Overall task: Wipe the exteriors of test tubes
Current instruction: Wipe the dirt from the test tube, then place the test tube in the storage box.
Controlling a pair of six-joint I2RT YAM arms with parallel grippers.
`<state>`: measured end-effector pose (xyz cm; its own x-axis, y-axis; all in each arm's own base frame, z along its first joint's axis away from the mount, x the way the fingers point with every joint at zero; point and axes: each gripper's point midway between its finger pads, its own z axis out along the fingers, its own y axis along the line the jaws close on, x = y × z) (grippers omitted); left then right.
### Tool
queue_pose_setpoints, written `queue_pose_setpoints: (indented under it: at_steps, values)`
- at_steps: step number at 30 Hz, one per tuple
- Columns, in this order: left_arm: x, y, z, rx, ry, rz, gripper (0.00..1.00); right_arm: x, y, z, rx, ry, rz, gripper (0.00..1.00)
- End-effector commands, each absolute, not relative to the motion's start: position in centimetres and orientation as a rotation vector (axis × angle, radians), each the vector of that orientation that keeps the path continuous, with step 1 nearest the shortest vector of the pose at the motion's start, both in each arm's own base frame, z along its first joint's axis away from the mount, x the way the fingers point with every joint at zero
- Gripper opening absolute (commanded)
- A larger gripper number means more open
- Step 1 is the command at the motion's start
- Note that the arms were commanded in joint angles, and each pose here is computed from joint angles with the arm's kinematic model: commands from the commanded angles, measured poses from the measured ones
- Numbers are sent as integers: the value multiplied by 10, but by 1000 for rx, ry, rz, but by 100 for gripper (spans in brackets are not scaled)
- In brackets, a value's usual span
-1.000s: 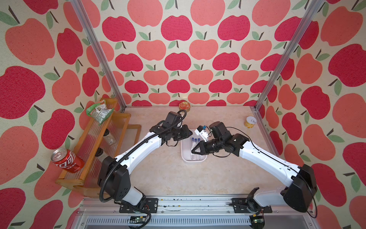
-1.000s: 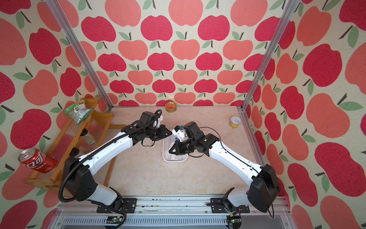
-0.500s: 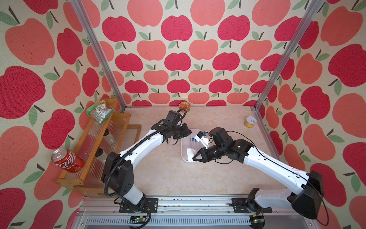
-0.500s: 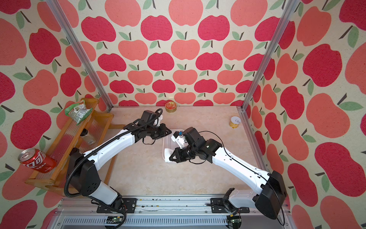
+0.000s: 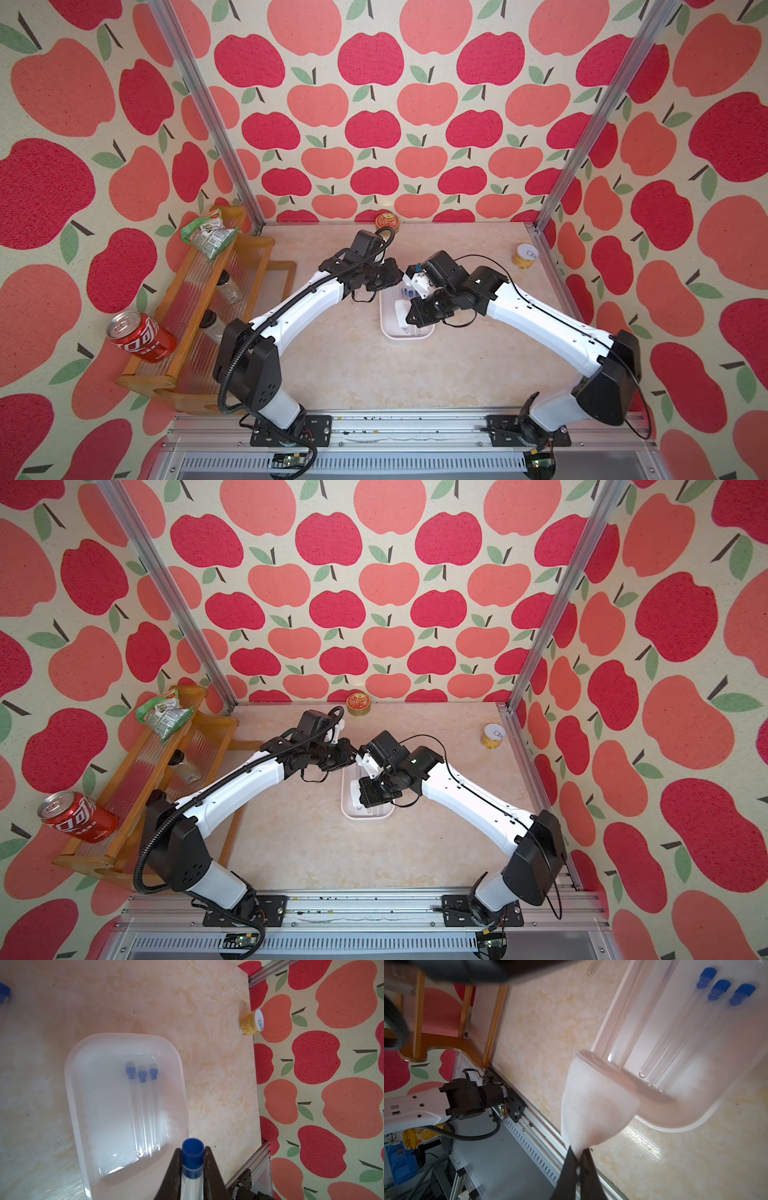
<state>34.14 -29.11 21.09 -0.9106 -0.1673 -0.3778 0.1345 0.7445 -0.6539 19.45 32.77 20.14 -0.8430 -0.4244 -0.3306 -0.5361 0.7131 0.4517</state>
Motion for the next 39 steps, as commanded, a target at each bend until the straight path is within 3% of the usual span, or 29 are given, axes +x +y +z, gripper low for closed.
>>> queue_pose_setpoints:
  at_steps: [1,8,19,23,28,34,39]
  values:
    - [340,-291,219,-28,2521,-992,15,215,316,198,-758,2742,693,0]
    - [335,-288,215,-30,2529,-989,15,246,315,199,-702,2738,685,0]
    - [350,-288,209,-32,2535,-977,15,189,310,168,-774,2802,748,0]
    - [356,-288,209,-30,2532,-978,15,168,287,142,-741,2870,684,0]
    - [362,-288,203,-21,2547,-970,15,169,228,115,-665,2929,356,0]
    - [369,-285,190,-14,2582,-923,15,193,182,131,-523,2870,166,0]
    - [375,-282,173,0,2628,-842,15,202,172,144,-461,2830,197,0]
